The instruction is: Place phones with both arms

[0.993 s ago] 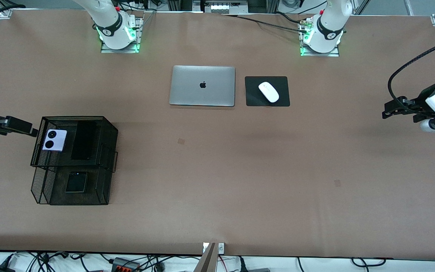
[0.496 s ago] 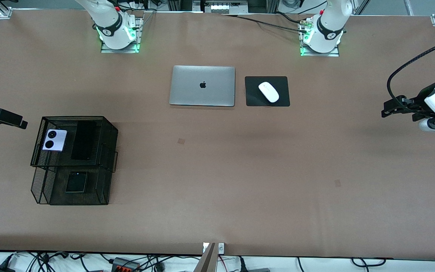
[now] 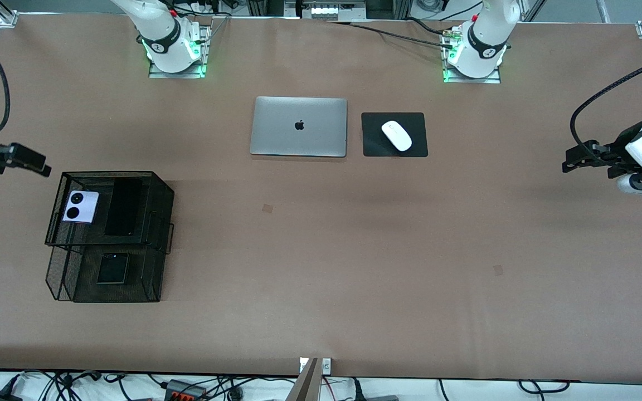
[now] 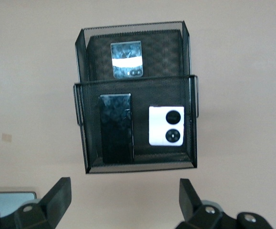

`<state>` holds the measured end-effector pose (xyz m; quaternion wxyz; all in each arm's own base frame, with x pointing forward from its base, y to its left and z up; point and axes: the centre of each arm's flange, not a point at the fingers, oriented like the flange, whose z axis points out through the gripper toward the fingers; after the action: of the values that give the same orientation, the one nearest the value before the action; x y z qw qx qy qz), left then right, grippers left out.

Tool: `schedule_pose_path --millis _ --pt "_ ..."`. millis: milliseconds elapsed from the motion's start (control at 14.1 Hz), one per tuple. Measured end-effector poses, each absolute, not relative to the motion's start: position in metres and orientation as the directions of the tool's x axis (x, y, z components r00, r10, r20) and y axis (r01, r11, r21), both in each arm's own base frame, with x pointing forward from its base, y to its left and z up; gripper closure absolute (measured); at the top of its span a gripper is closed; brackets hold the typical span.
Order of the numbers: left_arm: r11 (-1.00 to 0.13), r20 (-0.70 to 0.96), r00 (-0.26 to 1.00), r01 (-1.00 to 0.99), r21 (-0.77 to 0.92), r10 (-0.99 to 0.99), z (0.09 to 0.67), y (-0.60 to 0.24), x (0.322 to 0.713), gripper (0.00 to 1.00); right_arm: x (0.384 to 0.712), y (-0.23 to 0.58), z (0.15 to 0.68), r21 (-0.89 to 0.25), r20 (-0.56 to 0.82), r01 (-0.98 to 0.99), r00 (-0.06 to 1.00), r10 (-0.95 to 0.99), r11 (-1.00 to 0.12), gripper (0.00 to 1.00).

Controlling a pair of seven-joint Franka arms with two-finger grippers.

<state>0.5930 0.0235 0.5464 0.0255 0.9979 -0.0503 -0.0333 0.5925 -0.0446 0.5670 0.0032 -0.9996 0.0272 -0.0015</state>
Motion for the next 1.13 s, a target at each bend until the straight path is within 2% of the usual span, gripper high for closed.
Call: schedule_pose_path --millis 284,1135 --pt "-0.993 -0.063 0.992 -0.105 0.054 -0.108 0.547 0.020 0.593 0.00 0.573 -0.044 0.579 -0.007 0.019 -0.042 0.999 -0.042 -0.999 0.00" --pt "-0.992 -0.075 0.991 -0.110 0.056 -0.114 0.552 0.017 0.591 0.00 0.572 -0.029 0.574 -0.002 0.007 -0.014 1.000 -0.014 -1.000 0.00"
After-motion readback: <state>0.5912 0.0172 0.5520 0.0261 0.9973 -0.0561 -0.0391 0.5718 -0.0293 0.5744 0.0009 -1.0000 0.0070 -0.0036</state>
